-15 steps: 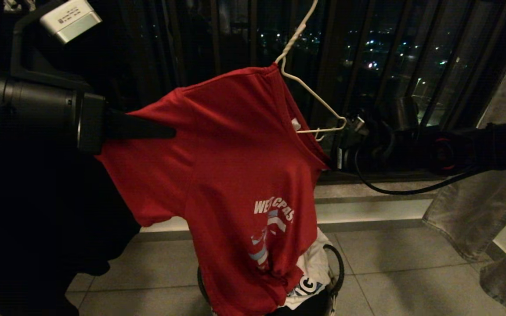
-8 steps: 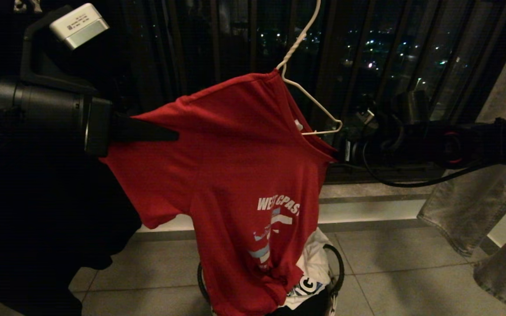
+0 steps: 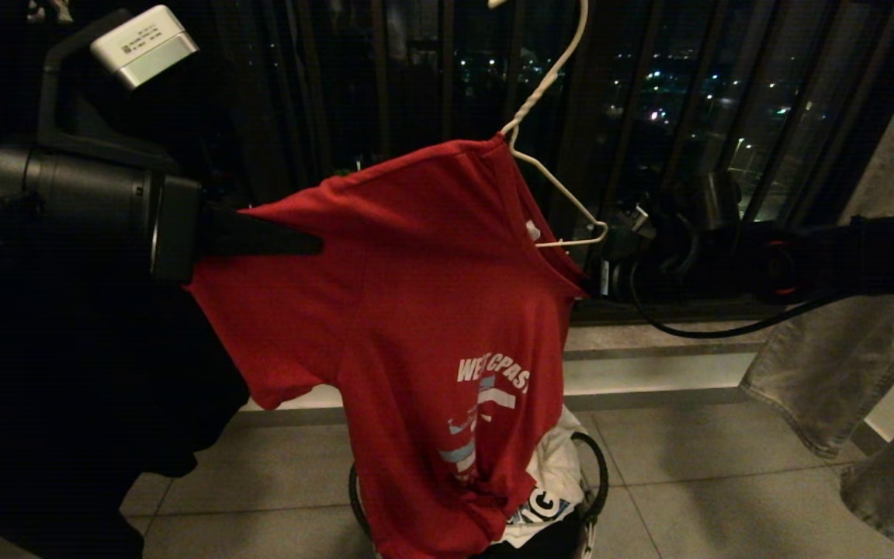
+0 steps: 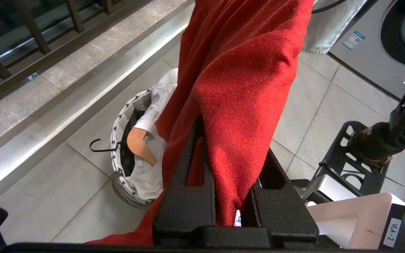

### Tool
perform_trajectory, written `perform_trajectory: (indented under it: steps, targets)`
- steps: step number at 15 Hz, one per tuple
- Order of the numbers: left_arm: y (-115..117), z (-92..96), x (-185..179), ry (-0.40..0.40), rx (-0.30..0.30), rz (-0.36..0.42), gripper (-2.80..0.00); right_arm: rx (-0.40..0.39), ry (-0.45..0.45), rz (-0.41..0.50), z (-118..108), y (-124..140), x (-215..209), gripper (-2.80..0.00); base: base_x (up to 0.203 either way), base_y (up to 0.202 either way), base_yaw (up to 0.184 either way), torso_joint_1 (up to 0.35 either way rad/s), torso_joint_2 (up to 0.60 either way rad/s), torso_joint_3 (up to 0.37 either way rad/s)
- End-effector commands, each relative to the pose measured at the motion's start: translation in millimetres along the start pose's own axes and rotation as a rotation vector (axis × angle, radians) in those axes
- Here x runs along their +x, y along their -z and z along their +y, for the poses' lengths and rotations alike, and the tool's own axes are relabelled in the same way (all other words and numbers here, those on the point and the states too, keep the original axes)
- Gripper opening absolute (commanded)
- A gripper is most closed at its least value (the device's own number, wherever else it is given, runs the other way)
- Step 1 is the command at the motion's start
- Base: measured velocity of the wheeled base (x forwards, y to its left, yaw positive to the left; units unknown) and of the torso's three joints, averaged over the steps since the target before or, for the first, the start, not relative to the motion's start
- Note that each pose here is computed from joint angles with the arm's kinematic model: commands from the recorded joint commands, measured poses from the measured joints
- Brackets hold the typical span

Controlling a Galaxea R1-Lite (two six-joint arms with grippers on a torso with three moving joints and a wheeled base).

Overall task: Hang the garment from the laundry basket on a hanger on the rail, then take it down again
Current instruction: Hang the clothes on the clothes rack

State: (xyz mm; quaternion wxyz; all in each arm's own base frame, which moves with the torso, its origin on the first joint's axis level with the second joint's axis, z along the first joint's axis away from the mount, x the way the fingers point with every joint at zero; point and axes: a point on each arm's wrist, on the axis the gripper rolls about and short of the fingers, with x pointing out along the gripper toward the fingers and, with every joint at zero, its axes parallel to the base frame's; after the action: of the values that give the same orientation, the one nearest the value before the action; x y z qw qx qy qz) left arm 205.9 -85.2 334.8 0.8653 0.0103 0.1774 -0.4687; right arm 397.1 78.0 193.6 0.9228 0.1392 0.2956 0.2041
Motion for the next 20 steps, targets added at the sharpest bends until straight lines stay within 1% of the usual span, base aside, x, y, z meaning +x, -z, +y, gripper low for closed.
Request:
perform_trajectory:
  steps: [1, 3, 7, 9, 13, 20]
  targets:
    - [0, -2.7, 0, 0.012, 0.004, 0.001, -2.80, 0.006, -0.001, 0.018, -2, 4, 7, -2.80, 0.000, 0.000, 0.000, 0.000, 0.00, 0.000]
    - [0, -3.8, 1, 0.018, 0.004, 0.002, -2.80, 0.002, -0.010, 0.029, 2, 7, 9, -2.80, 0.000, 0.000, 0.000, 0.000, 0.00, 0.000]
    - [0, -3.7, 1, 0.017, 0.005, 0.001, -2.80, -0.022, -0.048, 0.073, 23, 20, 11, -2.80, 0.000, 0.000, 0.000, 0.000, 0.00, 0.000]
    - [0, -4.0, 1, 0.017, 0.005, 0.000, -2.80, -0.025, -0.053, 0.085, 26, 24, 13, -2.80, 0.000, 0.000, 0.000, 0.000, 0.00, 0.000]
    - [1, -4.6, 2, 0.022, 0.006, 0.004, -2.80, -0.022, -0.047, 0.068, 23, 20, 13, -2.80, 0.000, 0.000, 0.000, 0.000, 0.00, 0.000]
    - [2, -3.7, 3, 0.022, 0.007, 0.009, -2.80, 0.002, -0.002, -0.005, 0, -2, 1, -2.80, 0.000, 0.000, 0.000, 0.000, 0.00, 0.000]
